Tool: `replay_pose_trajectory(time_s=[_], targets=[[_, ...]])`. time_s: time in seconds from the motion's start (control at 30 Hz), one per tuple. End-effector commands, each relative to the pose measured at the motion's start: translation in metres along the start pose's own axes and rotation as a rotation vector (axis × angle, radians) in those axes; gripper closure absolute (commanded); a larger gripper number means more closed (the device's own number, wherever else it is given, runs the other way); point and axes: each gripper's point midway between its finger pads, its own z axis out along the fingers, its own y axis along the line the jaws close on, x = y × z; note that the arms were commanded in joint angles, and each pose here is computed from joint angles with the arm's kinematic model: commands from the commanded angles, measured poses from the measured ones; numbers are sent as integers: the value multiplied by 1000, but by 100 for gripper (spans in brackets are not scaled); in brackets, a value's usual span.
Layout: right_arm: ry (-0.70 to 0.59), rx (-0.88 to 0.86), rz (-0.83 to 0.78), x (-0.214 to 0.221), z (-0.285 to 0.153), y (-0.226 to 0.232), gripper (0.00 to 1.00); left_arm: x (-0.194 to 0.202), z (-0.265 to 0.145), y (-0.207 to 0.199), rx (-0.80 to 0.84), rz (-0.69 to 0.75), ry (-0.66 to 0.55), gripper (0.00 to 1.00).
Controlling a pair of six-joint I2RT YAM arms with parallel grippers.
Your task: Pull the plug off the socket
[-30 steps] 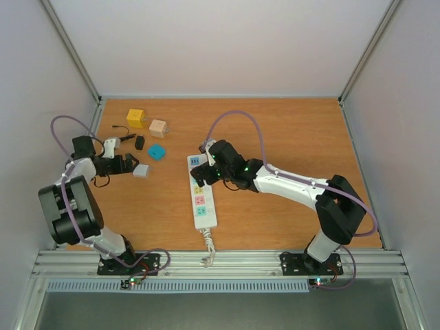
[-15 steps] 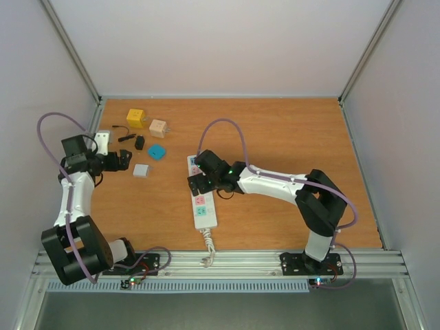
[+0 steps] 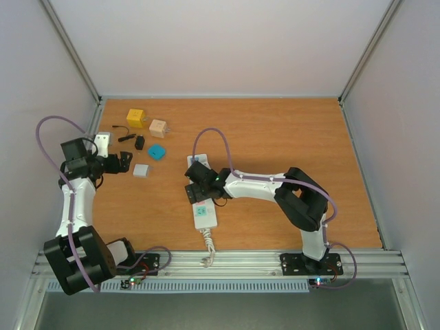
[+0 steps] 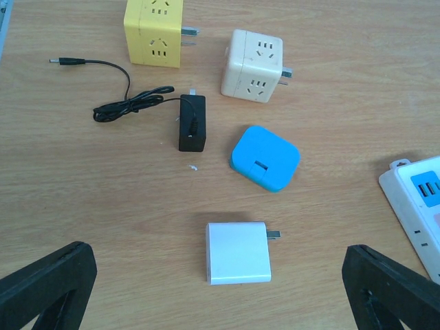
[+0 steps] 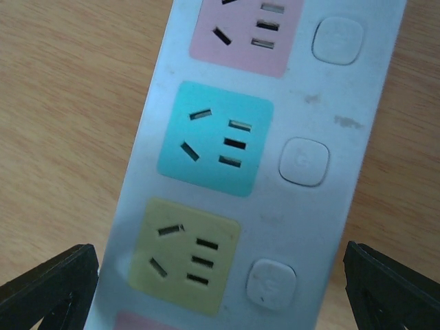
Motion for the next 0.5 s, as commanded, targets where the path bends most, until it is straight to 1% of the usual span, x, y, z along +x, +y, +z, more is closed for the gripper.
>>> replay_pose_trajectory(time_s=[0.0,0.27,0.4,0.47], targets=[[-10,40,46,-6,9,3,1,-9,-2,0,2,23,-47,0],[5,50,54,-9,18,6,1,-6,-1,0,2,23,-46,0],[17,51,33,-8,19,0,2,-5,-1,0,5,26,-42,0],[42,32,26,-8,21,-7,3,-4,-1,-1,5,26,-40,0]])
